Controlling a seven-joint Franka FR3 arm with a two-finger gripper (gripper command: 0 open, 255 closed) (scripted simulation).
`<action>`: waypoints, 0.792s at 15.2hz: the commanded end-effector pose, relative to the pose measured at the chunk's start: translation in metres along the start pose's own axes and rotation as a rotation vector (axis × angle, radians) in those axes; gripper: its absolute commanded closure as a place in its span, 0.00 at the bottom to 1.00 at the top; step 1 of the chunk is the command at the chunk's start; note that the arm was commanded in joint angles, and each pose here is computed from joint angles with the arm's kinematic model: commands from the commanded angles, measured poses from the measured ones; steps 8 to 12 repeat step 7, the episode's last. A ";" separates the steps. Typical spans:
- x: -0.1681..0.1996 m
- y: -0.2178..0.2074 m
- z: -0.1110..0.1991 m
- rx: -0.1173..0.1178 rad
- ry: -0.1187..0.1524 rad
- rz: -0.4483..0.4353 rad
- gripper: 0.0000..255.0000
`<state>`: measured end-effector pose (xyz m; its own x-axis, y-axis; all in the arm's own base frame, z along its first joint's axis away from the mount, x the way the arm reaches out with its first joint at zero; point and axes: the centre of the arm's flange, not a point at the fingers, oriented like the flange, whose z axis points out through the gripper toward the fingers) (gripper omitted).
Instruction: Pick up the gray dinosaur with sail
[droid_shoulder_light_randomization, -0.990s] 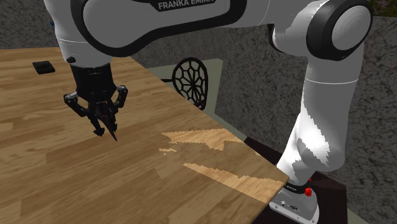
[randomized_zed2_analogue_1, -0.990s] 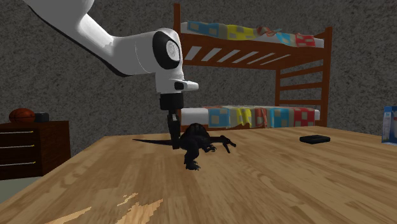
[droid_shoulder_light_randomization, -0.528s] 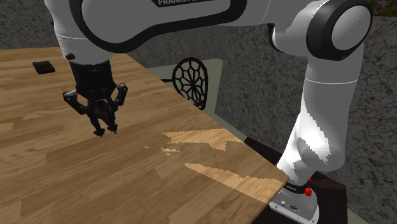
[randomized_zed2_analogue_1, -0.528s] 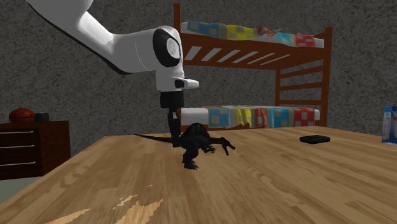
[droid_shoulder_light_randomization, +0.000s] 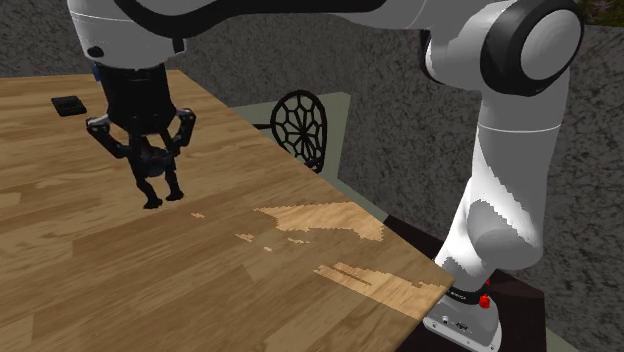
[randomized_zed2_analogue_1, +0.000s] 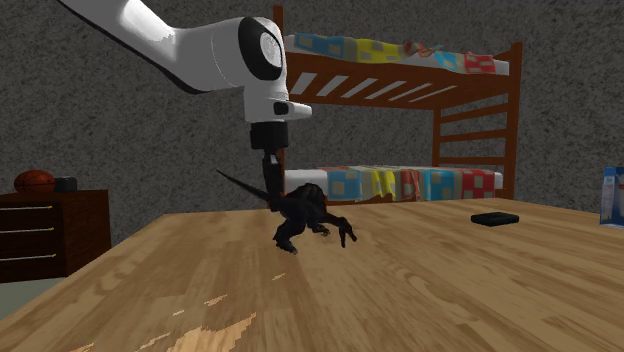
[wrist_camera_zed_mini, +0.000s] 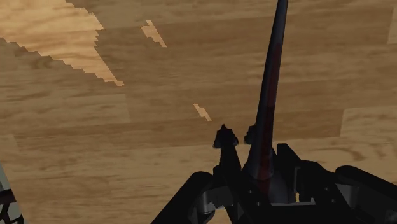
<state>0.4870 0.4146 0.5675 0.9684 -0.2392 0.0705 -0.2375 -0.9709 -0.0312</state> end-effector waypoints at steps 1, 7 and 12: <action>0.001 0.000 -0.011 0.000 0.000 0.000 1.00; 0.003 0.000 -0.033 0.000 0.000 0.000 1.00; 0.003 0.000 -0.033 0.000 0.000 0.000 1.00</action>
